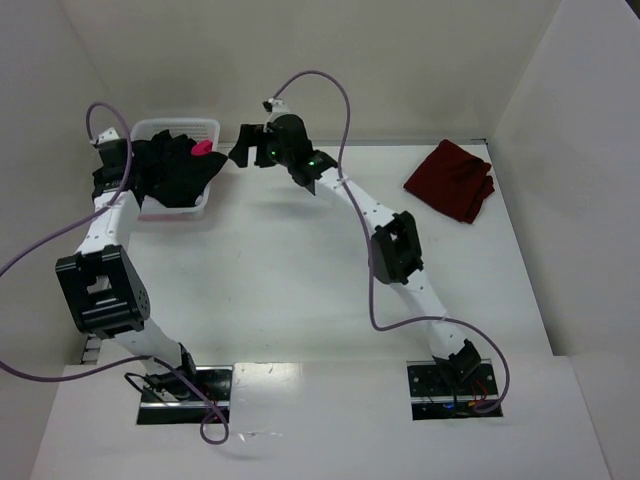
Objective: Fold and stack the t-shirts
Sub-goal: Grab crumpled tshirt from bin with the left arm
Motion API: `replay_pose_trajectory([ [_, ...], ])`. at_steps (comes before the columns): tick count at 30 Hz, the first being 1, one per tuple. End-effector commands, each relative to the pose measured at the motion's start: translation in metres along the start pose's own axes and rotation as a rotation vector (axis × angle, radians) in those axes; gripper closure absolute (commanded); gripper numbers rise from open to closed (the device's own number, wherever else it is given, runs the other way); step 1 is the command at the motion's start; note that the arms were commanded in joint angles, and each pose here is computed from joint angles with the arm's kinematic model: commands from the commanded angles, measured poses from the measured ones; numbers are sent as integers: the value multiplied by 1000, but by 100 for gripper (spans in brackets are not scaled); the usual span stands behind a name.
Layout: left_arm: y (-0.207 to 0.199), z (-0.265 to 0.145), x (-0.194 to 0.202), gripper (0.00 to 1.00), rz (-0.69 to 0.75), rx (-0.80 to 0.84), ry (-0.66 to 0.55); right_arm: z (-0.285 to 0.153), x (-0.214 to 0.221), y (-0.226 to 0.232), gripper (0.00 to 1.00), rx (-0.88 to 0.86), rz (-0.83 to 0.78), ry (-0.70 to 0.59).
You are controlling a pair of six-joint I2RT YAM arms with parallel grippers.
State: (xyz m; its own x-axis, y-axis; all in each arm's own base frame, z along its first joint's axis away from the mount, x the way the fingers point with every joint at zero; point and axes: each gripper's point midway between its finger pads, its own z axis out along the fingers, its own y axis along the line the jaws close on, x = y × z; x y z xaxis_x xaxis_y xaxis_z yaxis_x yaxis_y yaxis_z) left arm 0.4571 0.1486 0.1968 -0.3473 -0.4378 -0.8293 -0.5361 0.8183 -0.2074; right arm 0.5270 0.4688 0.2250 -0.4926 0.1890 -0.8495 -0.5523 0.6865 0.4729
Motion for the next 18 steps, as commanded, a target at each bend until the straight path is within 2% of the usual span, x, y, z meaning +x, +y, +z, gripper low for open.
replay_pose_trajectory([
  [1, 3, 18, 0, 1, -81, 63, -3, 12, -12, 21, 0, -72, 3, -12],
  [3, 18, 30, 9, 1, -81, 32, 24, 23, 0, 30, 0, -110, 6, -8],
  [5, 26, 35, -2, 1, -97, 29, 16, 28, 10, 43, 0, -128, 9, -9],
  [9, 31, 55, 1, 1, -133, 41, 39, 32, 21, 32, 0, -92, 14, 13],
  [18, 10, 78, 12, 2, -133, 167, 73, 5, -12, 28, 0, 23, -51, -7],
])
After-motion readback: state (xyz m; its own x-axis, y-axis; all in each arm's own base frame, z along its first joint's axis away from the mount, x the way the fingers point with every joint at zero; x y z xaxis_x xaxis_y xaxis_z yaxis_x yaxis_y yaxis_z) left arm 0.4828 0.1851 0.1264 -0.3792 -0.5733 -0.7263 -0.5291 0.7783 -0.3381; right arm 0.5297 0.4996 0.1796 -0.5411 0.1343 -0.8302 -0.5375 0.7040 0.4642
